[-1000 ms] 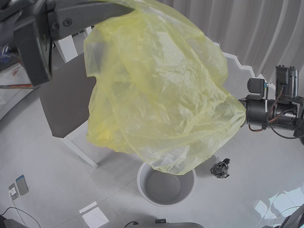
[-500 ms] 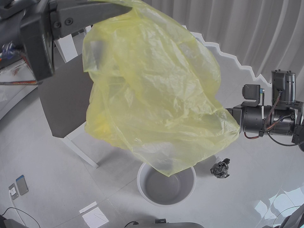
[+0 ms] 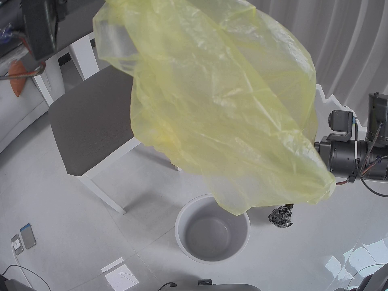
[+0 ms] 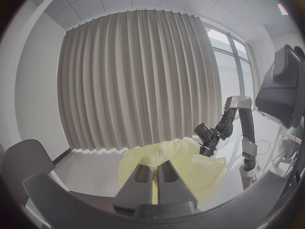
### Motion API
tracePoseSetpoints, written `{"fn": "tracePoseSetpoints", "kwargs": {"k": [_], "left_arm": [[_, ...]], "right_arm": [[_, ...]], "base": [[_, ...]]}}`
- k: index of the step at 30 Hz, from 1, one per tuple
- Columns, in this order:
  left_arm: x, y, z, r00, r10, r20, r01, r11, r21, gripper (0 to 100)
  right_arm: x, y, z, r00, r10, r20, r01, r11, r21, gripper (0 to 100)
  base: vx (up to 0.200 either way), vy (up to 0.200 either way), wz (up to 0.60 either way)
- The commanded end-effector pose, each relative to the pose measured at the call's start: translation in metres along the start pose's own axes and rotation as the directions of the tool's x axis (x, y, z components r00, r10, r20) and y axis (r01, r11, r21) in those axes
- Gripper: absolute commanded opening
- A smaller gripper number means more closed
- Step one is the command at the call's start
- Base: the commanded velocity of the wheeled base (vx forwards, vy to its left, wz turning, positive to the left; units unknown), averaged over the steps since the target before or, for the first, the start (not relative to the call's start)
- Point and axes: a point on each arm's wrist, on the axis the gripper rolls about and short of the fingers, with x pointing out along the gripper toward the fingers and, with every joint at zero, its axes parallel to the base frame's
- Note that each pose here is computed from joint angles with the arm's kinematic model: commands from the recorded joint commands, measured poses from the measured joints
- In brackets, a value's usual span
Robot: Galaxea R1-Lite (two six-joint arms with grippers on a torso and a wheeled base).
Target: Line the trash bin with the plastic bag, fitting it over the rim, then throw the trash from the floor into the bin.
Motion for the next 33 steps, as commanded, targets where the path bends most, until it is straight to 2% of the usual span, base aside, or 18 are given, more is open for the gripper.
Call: {"fn": "tracePoseSetpoints", "kwargs": {"k": [1,10,33], "left_arm": [[-0.002,0.001,0.004,1.000,0.006,0.015,-0.006,1.000,0.004,0],[-0.003,0.001,0.004,1.000,0.006,0.015,-0.006,1.000,0.004,0],[-0.002,0.003,0.007,1.000,0.011,0.022,-0.011,1.000,0.007,0]], "right_arm": [[-0.007,0.003,0.002,1.000,0.005,0.018,-0.005,1.000,-0.009,100],[-0.012,0.006,0.004,0.999,0.009,0.034,-0.009,1.000,-0.018,100],[0.001,0.008,-0.008,0.999,0.030,-0.025,-0.030,1.000,-0.007,100]], "base": [[0.000,0.000,0.00],[0.000,0.000,0.00],[0.000,0.000,0.00]]}}
